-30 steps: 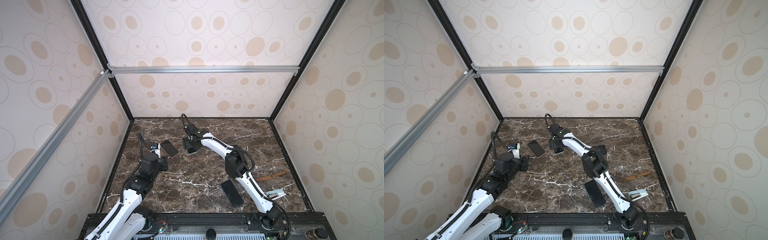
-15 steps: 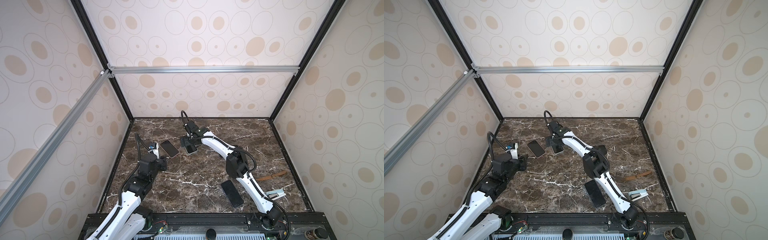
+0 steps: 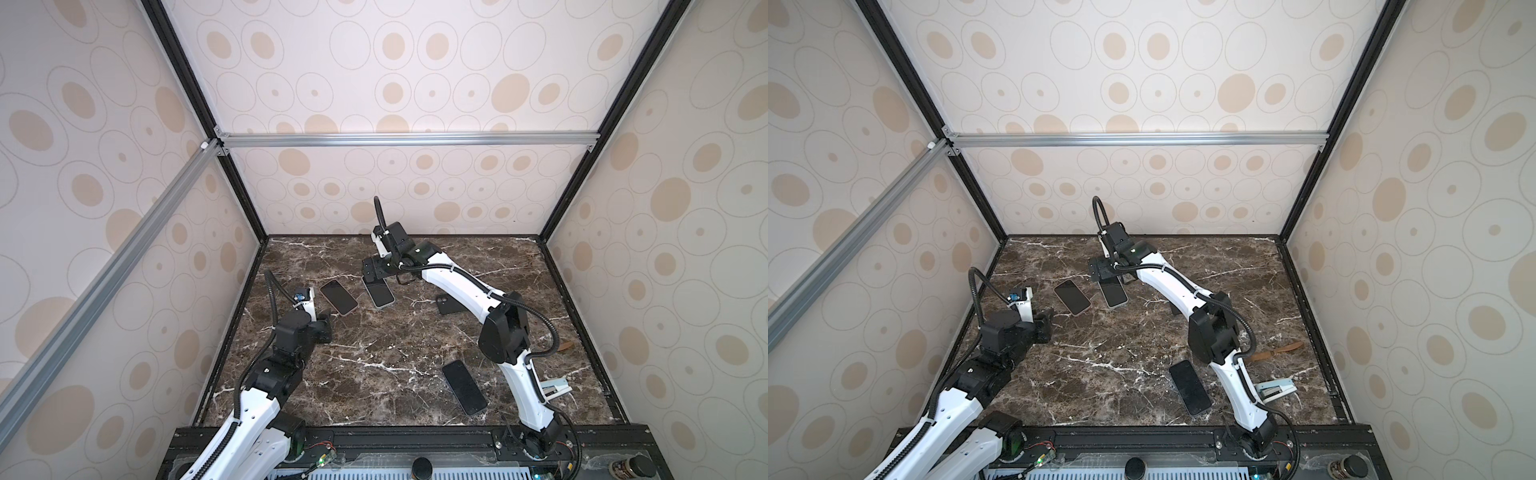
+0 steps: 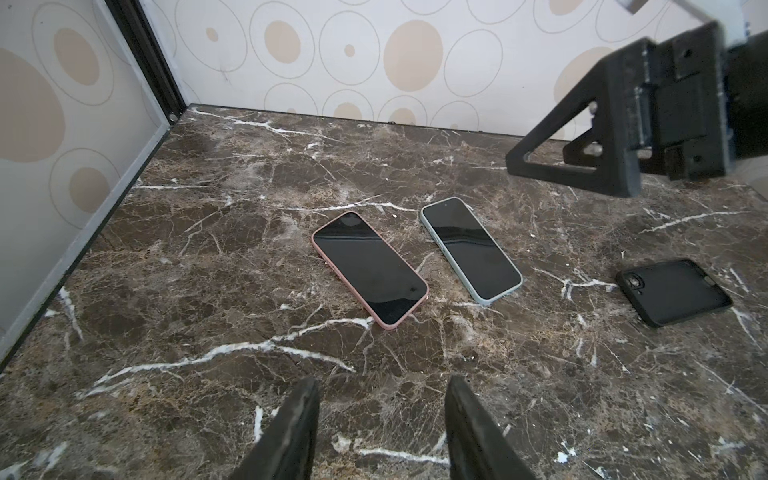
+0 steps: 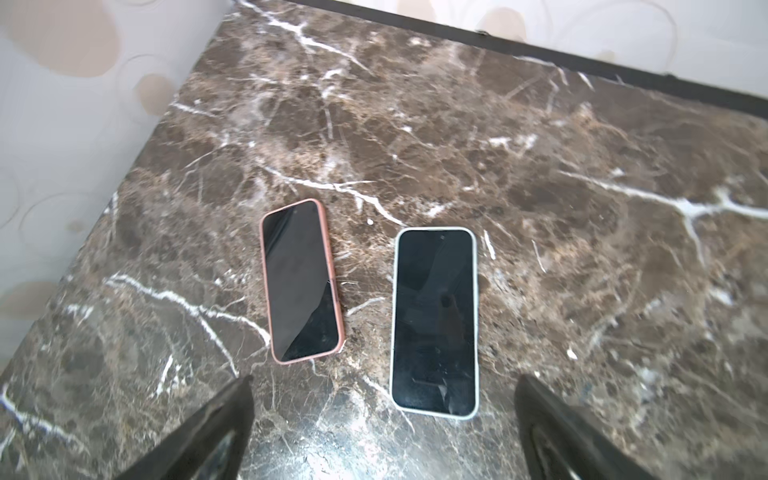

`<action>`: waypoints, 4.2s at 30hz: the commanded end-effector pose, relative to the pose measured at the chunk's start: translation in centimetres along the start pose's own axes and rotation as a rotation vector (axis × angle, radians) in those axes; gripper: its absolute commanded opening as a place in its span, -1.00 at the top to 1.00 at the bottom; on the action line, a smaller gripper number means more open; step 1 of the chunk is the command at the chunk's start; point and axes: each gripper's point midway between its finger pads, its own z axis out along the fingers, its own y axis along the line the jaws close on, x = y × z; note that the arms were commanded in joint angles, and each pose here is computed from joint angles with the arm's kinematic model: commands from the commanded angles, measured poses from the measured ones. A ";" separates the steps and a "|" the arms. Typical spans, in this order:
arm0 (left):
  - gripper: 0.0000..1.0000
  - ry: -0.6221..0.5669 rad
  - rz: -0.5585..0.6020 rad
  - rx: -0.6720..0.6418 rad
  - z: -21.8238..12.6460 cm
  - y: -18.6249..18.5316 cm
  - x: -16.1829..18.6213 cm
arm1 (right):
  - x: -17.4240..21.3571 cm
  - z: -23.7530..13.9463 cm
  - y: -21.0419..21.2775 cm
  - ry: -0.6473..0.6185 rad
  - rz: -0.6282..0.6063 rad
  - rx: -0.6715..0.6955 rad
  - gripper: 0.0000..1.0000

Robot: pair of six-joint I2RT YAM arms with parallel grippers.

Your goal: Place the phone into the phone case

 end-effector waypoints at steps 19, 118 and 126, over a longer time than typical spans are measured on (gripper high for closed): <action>-0.31 -0.070 0.090 0.152 2.0 -3.1 -1.4 | -0.3 0.5 2.0 -0.118 -0.332 -0.106 -1.00; -0.34 0.163 0.107 0.424 9.1 -13.6 -2.3 | 20.4 -2.8 -17.2 0.475 0.437 0.098 -0.75; -0.34 0.164 0.106 0.413 9.3 -13.3 -2.3 | 20.0 -1.4 -14.7 0.504 0.421 0.034 -0.71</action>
